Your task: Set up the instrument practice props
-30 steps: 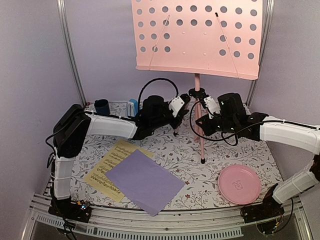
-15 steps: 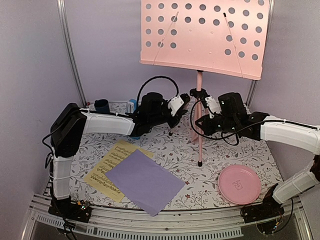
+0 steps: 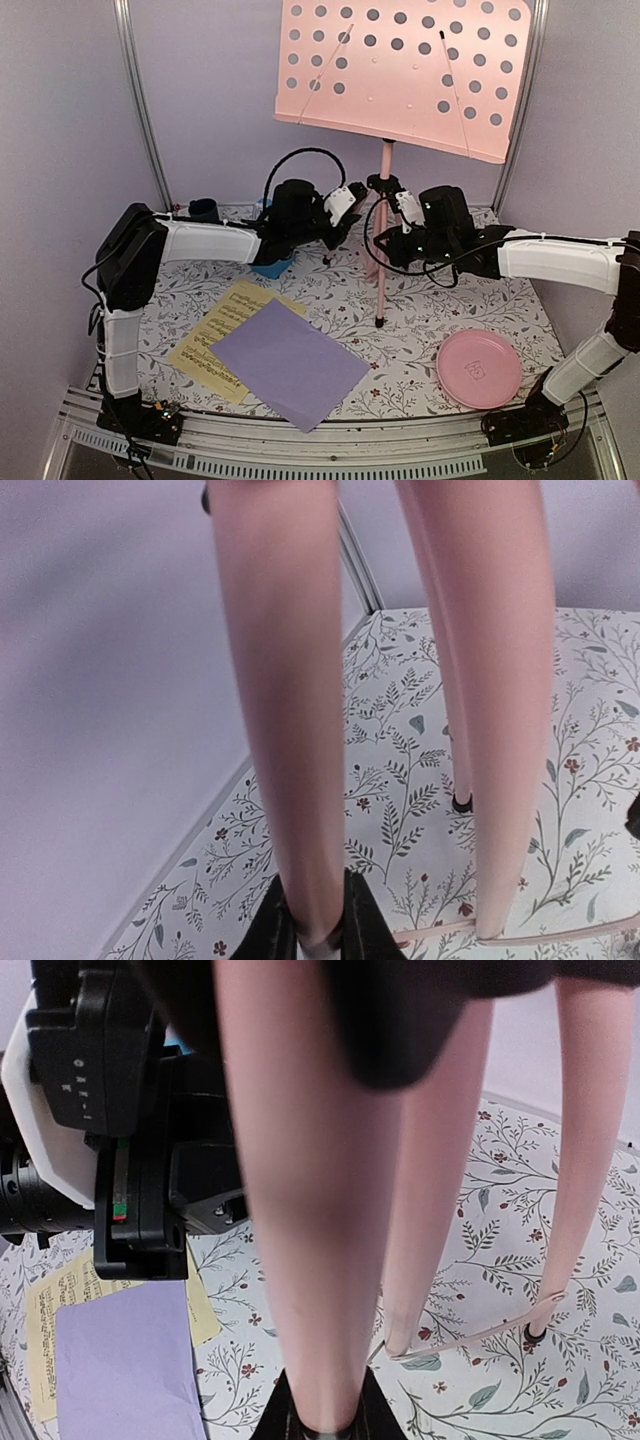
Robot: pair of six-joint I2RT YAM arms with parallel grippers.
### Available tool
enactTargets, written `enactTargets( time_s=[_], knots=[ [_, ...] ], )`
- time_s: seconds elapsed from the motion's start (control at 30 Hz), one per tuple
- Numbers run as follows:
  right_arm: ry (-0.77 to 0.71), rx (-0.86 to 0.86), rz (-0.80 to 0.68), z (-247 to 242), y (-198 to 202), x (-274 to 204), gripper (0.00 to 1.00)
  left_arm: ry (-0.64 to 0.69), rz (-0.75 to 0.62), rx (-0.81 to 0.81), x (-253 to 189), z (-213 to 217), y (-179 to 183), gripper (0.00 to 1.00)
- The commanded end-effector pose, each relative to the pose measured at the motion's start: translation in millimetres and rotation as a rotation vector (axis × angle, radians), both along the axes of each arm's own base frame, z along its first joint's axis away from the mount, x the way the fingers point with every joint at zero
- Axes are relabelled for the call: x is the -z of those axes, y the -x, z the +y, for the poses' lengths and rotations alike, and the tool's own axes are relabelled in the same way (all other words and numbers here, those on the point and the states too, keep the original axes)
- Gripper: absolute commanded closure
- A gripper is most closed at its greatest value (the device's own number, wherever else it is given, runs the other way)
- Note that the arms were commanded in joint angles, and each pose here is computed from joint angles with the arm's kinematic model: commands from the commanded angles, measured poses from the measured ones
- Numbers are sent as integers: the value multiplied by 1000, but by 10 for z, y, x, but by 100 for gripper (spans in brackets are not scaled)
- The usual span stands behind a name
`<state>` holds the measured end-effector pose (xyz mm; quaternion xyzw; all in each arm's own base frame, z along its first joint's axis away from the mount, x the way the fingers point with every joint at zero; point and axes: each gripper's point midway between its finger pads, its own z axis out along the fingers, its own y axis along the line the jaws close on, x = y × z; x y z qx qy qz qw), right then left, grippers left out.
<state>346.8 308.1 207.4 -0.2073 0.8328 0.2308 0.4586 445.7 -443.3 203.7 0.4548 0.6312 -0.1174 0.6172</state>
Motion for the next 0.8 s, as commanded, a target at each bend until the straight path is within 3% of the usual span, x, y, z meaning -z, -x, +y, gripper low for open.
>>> enactTargets(
  time_s=[0.0, 0.1, 0.2, 0.37, 0.6, 0.77],
  knots=[
    [-90, -47, -59, 199, 81, -413, 93, 4, -105, -251, -218, 709, -590, 97],
    [-96, -58, -58, 215, 109, -431, 84, 23, -105, -250, -225, 722, -572, 90],
    [-96, -82, -55, 241, 149, -432, 62, 30, -97, -240, -204, 721, -538, 80],
    [-110, -116, -62, 258, 228, -508, 39, 46, -105, -190, -251, 687, -375, 58],
    [-135, -123, -122, 120, 318, -680, 18, 94, -137, -108, -520, 639, -105, 39],
    [-153, -108, -127, -181, 349, -576, 3, 130, -133, -80, -698, 655, 105, 31]
  ],
)
